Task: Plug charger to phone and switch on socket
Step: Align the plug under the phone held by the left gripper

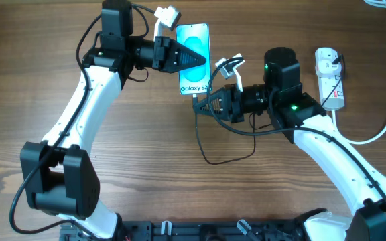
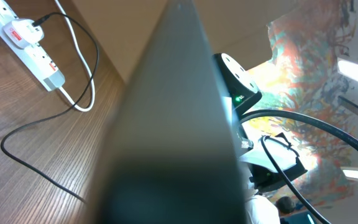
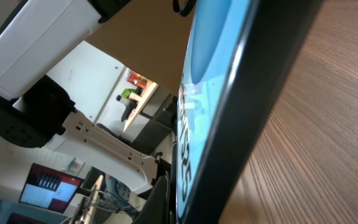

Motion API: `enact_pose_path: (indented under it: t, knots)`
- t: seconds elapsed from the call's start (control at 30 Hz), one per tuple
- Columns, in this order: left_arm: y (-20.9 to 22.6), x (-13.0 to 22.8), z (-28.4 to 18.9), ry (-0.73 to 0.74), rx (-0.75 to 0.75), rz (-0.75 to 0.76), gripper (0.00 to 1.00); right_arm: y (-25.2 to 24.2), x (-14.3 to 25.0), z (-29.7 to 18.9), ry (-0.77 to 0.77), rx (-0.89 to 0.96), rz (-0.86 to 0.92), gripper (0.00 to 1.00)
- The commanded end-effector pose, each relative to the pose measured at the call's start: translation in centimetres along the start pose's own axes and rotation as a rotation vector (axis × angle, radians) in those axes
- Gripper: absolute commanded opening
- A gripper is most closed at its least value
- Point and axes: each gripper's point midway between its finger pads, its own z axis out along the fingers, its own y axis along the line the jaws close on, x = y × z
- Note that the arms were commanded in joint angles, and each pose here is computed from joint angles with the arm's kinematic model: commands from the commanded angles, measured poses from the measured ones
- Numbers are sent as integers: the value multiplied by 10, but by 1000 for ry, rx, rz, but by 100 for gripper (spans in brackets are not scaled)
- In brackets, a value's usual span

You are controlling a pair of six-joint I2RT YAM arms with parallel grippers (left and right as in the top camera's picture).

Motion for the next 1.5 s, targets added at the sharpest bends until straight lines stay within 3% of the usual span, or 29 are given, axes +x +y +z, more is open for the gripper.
enact_pose_path:
  t: [0.0,1.47]
  knots:
    - [-18,1,-1,15,29,57,4,-3,-2,0,-5,8,21,4]
    - [-20,5,7,34,38,47,4,-10,-27,-14,-101,56,19,4]
